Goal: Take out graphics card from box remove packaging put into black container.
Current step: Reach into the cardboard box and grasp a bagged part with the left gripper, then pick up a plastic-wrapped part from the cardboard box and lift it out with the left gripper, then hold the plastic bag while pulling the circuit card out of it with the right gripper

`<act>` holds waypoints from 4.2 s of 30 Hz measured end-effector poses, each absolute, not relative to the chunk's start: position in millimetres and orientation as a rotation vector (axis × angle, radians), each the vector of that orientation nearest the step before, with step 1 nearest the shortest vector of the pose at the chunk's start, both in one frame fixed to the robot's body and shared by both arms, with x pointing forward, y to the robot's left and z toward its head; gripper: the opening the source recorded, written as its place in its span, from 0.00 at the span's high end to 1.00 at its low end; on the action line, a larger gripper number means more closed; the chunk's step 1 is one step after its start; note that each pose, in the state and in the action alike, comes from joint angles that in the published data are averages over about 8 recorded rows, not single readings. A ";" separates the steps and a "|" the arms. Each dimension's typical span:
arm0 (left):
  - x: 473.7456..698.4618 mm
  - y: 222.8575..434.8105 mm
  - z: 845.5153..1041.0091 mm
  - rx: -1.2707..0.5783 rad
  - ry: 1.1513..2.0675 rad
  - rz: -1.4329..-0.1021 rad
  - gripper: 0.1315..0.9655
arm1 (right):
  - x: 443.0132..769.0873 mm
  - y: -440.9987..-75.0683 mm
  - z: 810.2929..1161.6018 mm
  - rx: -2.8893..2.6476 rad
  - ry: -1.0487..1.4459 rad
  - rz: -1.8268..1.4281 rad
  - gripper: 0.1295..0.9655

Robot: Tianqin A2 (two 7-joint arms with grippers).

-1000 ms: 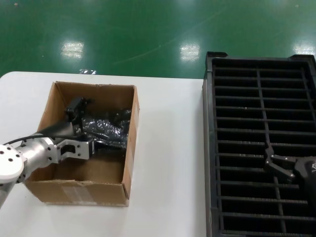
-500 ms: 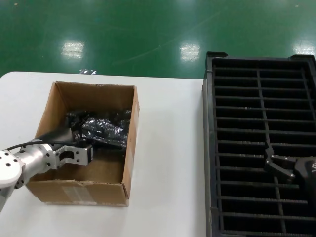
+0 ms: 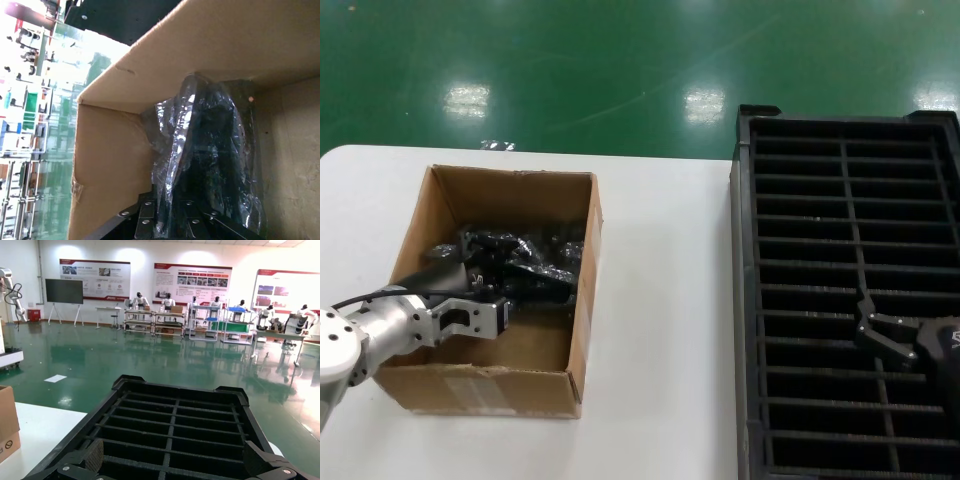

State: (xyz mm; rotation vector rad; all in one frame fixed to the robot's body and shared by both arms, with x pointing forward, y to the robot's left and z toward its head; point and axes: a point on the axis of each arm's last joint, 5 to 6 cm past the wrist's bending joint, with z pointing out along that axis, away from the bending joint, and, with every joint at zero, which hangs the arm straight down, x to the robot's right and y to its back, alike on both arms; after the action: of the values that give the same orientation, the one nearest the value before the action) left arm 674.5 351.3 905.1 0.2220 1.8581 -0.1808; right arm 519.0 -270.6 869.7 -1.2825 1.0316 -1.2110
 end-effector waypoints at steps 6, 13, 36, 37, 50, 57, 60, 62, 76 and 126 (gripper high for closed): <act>670.6 351.1 909.8 0.232 1.844 -0.186 0.92 | 519.0 -270.6 869.7 -1.282 1.032 -1.211 0.00; 660.6 354.7 922.3 0.229 1.800 -0.186 0.97 | 519.0 -270.6 869.7 -1.282 1.032 -1.211 0.00; 571.6 361.5 1000.2 0.210 1.494 -0.164 0.99 | 519.0 -270.6 869.7 -1.282 1.032 -1.211 0.00; 566.6 360.3 1002.4 0.215 1.487 -0.168 0.99 | 519.0 -270.6 869.7 -1.282 1.032 -1.211 0.00; 499.2 327.4 1004.7 0.380 1.506 -0.278 0.99 | 519.0 -270.6 869.7 -1.282 1.032 -1.211 0.00; 480.6 308.2 991.1 0.466 1.541 -0.347 0.99 | 519.0 -270.6 869.7 -1.282 1.032 -1.211 0.00; 476.4 301.9 986.3 0.484 1.546 -0.372 0.99 | 519.0 -270.6 869.7 -1.282 1.032 -1.211 0.00; 474.9 299.3 984.4 0.490 1.547 -0.381 0.99 | 519.0 -270.6 869.7 -1.282 1.032 -1.211 0.00; 474.0 297.5 983.1 0.493 1.548 -0.388 0.99 | 522.9 -261.6 875.8 -1.273 1.007 -1.205 0.00; 474.0 297.5 983.1 0.493 1.548 -0.388 0.99 | 516.2 -183.0 936.2 -1.525 0.581 -1.079 0.73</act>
State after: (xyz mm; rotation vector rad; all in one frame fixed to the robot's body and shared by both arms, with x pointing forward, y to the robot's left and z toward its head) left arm 474.0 297.5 983.1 0.4928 1.5479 -0.3877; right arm 516.2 -183.0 936.2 -1.5252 0.5808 -1.0785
